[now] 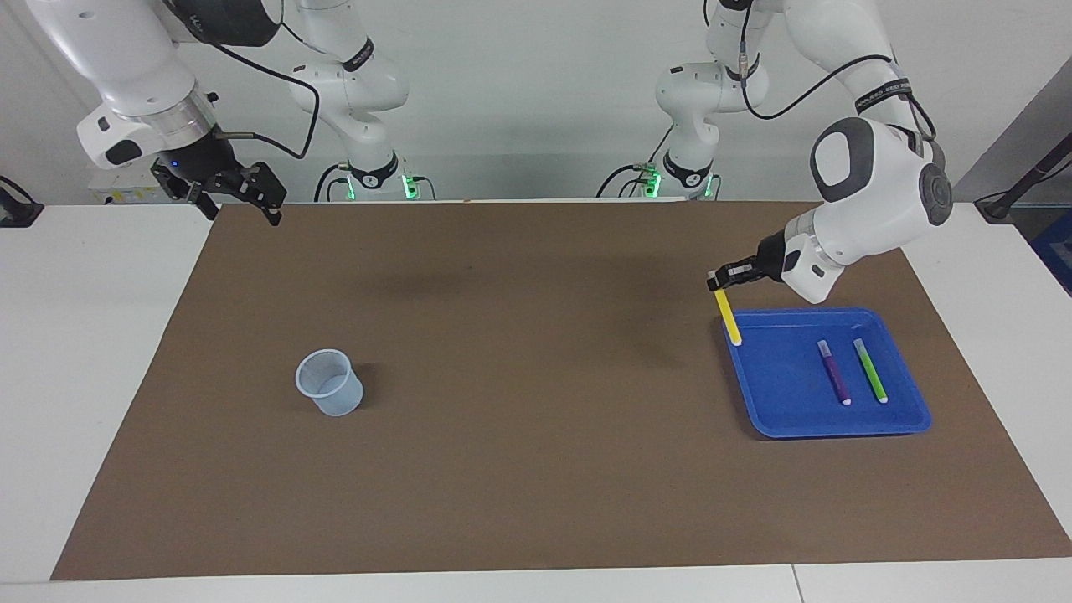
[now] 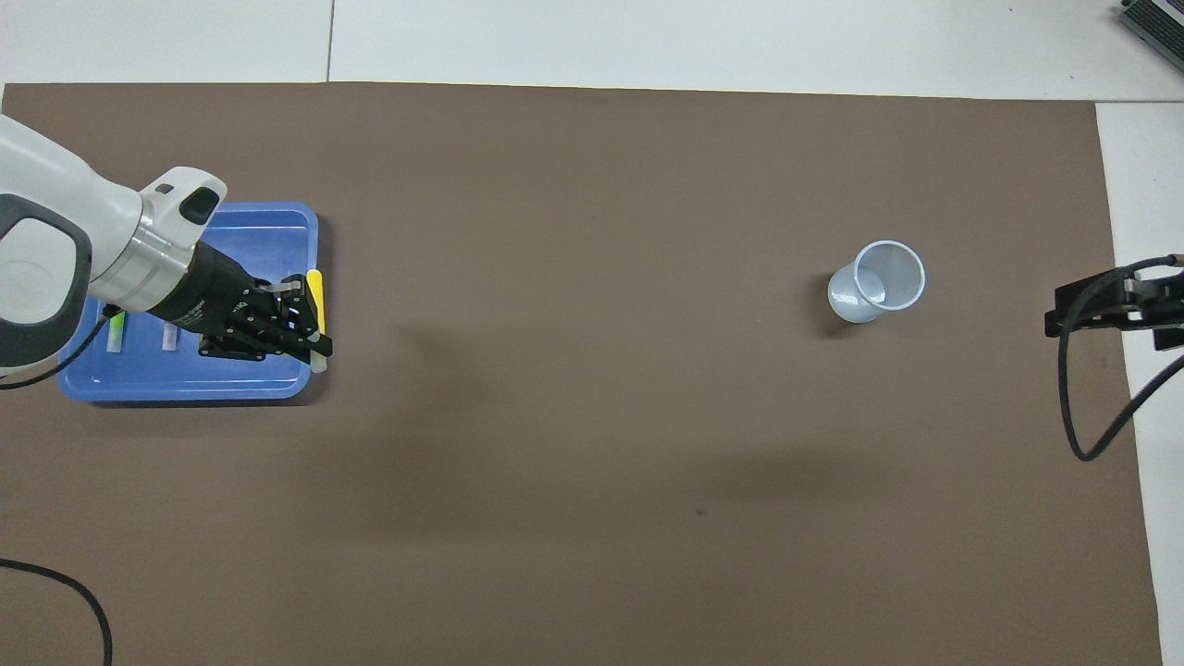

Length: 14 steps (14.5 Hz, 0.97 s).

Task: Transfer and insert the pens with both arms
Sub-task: 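Lift the yellow pen with the left gripper while the right gripper approaches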

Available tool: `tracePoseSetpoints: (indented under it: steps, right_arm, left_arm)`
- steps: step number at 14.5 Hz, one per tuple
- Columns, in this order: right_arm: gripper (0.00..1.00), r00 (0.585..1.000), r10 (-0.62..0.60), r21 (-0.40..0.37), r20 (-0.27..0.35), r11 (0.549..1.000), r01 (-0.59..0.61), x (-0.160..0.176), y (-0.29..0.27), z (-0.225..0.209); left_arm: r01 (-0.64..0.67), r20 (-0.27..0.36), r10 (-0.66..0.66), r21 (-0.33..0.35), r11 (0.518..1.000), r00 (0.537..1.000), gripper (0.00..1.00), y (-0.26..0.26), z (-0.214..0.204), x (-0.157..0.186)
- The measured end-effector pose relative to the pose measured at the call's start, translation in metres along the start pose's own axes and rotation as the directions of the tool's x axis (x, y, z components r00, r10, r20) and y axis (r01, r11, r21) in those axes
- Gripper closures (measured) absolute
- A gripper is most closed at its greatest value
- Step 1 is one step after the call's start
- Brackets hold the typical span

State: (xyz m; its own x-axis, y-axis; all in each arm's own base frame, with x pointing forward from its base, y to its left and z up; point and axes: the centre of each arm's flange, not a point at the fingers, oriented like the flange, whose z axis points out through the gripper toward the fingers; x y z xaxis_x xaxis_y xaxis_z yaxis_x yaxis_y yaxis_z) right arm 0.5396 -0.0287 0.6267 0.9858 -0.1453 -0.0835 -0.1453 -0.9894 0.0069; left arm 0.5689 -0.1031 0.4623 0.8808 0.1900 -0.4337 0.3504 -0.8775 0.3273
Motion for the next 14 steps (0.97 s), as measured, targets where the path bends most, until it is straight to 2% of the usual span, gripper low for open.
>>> tracePoseSetpoints:
  steps: [5, 8, 9, 11, 14]
  right_arm:
    - [0.00, 1.000, 0.002, 0.000, 0.000, 1.000, -0.002, 0.000, 0.001, 0.000]
    - [0.00, 1.000, 0.001, 0.007, -0.009, 1.000, -0.001, 0.001, 0.000, 0.000]
    - [0.00, 1.000, 0.001, 0.035, -0.025, 0.999, 0.000, 0.004, -0.002, 0.000]
    - [0.00, 0.998, 0.043, 0.136, -0.037, 0.990, -0.038, 0.007, -0.007, 0.000]
    - [0.00, 0.987, 0.161, 0.268, 0.019, 0.950, -0.160, 0.012, -0.007, 0.006]
  left_arm:
    - [0.031, 0.152, -0.018, -0.080, 0.996, 0.988, 0.82, 0.054, 0.026, -0.037]
    - [0.040, 0.227, -0.003, -0.159, 0.987, 0.974, 0.82, 0.086, 0.036, -0.063]
    - [0.047, 0.249, 0.003, -0.194, 0.980, 0.968, 0.82, 0.097, 0.039, -0.072]
    - [0.068, 0.259, 0.009, -0.287, 0.955, 0.966, 0.82, 0.118, 0.048, -0.084]
    - [0.132, 0.191, -0.048, -0.453, 0.882, 0.980, 0.82, 0.152, 0.077, -0.098]
